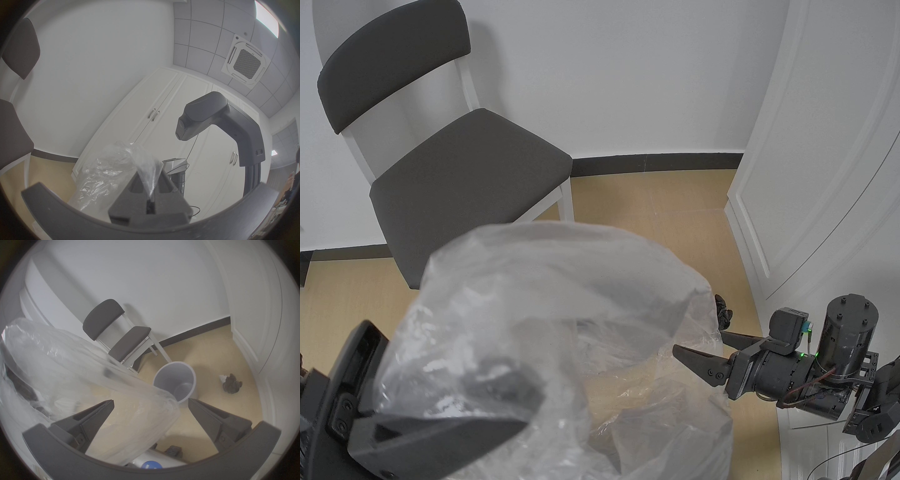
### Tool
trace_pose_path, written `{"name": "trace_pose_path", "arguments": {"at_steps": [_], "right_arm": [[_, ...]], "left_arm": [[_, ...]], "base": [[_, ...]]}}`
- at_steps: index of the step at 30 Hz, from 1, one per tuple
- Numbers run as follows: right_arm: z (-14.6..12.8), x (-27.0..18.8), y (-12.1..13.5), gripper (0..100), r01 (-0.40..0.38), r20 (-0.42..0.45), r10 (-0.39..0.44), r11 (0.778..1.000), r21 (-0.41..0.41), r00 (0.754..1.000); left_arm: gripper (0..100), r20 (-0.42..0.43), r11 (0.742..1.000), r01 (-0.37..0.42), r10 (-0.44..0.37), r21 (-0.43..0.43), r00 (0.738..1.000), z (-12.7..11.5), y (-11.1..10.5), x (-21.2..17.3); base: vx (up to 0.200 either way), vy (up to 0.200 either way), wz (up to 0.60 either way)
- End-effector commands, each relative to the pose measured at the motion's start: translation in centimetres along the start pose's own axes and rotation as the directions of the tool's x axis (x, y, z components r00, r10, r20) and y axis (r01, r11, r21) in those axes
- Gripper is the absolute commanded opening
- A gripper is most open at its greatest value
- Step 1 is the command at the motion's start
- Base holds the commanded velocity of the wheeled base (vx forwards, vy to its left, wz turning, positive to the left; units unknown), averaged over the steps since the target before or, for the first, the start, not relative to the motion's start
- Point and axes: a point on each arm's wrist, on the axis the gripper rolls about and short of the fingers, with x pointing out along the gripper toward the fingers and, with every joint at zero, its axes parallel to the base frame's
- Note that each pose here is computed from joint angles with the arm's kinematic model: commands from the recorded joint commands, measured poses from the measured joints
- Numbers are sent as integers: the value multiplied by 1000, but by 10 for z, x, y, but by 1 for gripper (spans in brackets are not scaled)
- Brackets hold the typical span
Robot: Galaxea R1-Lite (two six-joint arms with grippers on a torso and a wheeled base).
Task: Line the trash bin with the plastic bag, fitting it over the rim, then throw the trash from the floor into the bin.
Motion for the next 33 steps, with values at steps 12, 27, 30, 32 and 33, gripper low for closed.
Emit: {"name": "trace_pose_path", "arguments": {"at_steps": [12,27,30,32,33], "right_arm": [[-6,8,5,100,-114,-81,129,980,164,988],[-7,8,6,100,-123,-86,138,979,163,987],[-9,8,5,100,-115,-94,130,982,153,987],[-11,9,5,100,-108,-99,124,983,151,987],[-11,9,5,100,-108,-99,124,983,149,987]], "left_arm": [[0,34,1000,12,-12,3,999,4,-2,0],[0,40,999,31,-31,-4,999,2,-5,1],[0,39,1000,31,-31,-5,999,2,-4,1],[0,37,1000,31,-31,-5,999,2,-4,1],[0,34,1000,30,-30,-5,999,1,-4,0]], "base": [[0,0,0],[0,0,0],[0,0,0],[0,0,0],[0,0,0]]}}
